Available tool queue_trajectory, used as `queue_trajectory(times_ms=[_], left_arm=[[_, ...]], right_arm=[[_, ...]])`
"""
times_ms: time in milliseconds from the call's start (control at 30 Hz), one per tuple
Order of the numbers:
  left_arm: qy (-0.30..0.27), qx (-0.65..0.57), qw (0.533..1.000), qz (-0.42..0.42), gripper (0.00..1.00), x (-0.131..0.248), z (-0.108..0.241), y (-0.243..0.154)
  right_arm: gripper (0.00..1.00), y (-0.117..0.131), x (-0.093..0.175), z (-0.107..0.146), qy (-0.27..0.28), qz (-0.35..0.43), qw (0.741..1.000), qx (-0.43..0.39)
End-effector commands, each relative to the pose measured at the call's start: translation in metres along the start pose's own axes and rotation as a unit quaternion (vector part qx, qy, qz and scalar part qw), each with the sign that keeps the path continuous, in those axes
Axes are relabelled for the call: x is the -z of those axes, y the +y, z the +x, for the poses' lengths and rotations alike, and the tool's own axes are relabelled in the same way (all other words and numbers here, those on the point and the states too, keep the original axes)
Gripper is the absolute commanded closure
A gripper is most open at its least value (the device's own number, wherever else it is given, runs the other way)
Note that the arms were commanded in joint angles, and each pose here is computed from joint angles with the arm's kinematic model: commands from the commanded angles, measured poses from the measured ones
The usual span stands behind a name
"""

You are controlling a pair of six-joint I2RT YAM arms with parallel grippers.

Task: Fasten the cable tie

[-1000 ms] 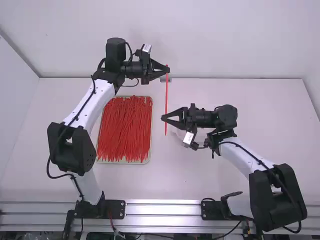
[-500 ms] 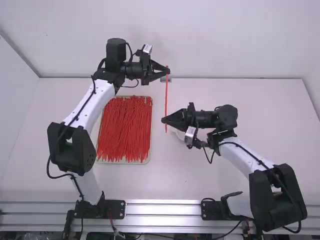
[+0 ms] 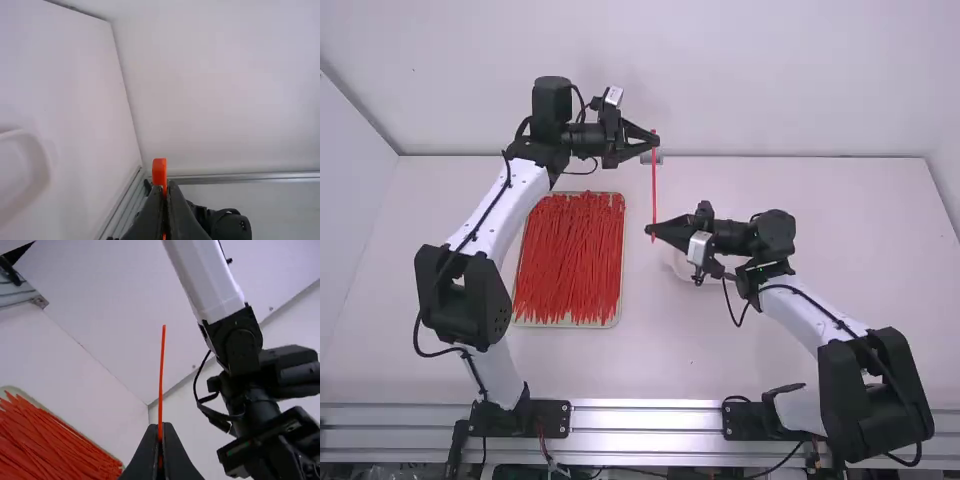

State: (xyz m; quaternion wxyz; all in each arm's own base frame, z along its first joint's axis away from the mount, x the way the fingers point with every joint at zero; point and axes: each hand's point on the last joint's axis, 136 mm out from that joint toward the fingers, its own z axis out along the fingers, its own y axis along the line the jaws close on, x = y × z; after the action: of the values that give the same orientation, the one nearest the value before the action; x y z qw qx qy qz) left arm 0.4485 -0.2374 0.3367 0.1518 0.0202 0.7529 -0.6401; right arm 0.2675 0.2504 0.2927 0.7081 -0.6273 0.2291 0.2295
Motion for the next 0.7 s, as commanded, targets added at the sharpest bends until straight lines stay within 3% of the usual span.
queue_trajectory(times_ms=[0, 200, 667], left_arm=[[0.002, -0.011, 1.0, 0.005, 0.98, 0.003, 0.001, -0.002], [0.003, -0.012, 1.0, 0.006, 0.98, 0.002, 0.001, -0.003], [0.004, -0.013, 1.0, 0.006, 0.98, 0.0, 0.002, -0.004]], right_arm=[[1.0, -0.002, 0.002, 0.006, 0.012, 0.01, 1.0, -0.007], [1.0, 0.016, 0.003, 0.008, 0.001, -0.029, 0.999, 0.027], [1.0, 0.014, 0.002, 0.007, 0.002, -0.028, 0.999, -0.019]])
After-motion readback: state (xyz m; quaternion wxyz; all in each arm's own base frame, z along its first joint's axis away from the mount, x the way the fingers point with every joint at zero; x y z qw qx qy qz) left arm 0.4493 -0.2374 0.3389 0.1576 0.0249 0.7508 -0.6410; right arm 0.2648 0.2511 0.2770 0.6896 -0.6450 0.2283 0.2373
